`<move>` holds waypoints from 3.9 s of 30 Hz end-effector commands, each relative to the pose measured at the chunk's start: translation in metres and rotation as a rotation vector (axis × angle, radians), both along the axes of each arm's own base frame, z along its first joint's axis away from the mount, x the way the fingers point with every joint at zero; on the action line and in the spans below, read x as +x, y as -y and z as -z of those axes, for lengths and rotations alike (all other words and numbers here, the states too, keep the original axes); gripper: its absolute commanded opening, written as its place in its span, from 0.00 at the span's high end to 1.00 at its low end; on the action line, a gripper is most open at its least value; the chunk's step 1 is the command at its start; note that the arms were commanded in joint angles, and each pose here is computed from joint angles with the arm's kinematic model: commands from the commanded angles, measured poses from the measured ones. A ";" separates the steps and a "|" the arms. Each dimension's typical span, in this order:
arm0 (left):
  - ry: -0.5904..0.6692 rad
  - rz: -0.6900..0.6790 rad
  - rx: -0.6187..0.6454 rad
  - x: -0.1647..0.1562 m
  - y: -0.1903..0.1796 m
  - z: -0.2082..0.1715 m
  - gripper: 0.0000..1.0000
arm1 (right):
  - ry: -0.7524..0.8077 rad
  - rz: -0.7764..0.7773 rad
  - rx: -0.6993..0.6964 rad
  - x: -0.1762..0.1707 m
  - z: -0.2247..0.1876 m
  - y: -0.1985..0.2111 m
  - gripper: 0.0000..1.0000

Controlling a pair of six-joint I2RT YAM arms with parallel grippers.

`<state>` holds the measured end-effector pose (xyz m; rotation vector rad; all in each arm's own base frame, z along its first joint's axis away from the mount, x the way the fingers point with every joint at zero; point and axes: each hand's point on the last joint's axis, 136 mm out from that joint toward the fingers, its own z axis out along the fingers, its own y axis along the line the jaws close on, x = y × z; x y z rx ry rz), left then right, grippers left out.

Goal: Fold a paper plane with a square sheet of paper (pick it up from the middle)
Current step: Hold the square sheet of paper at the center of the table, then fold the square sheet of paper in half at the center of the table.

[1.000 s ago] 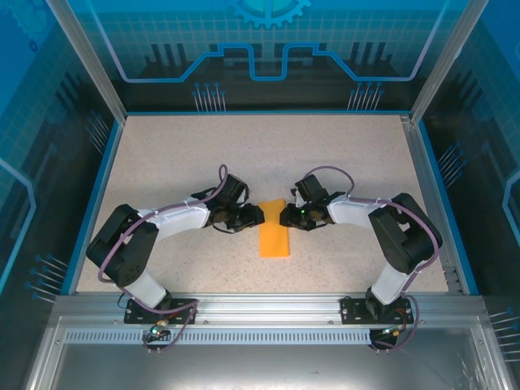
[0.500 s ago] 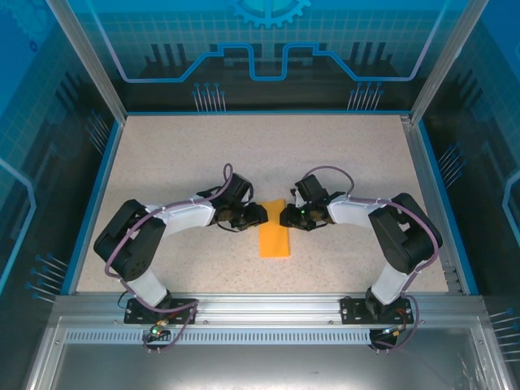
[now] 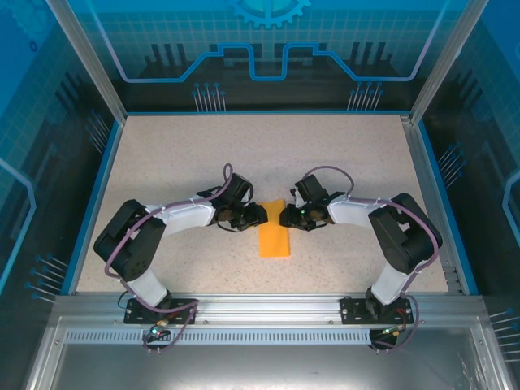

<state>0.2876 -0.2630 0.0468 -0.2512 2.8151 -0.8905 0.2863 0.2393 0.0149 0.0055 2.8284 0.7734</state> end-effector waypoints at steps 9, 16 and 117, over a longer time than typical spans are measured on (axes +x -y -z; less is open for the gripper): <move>0.012 0.027 -0.003 0.003 0.006 -0.006 0.61 | -0.046 -0.024 -0.072 -0.014 0.022 0.006 0.72; 0.002 0.030 -0.030 0.003 0.012 -0.006 0.61 | -0.046 -0.023 -0.065 -0.011 0.021 0.003 0.71; -0.138 0.102 0.188 -0.034 -0.019 0.081 0.83 | 0.011 -0.039 0.155 0.020 -0.016 -0.012 0.86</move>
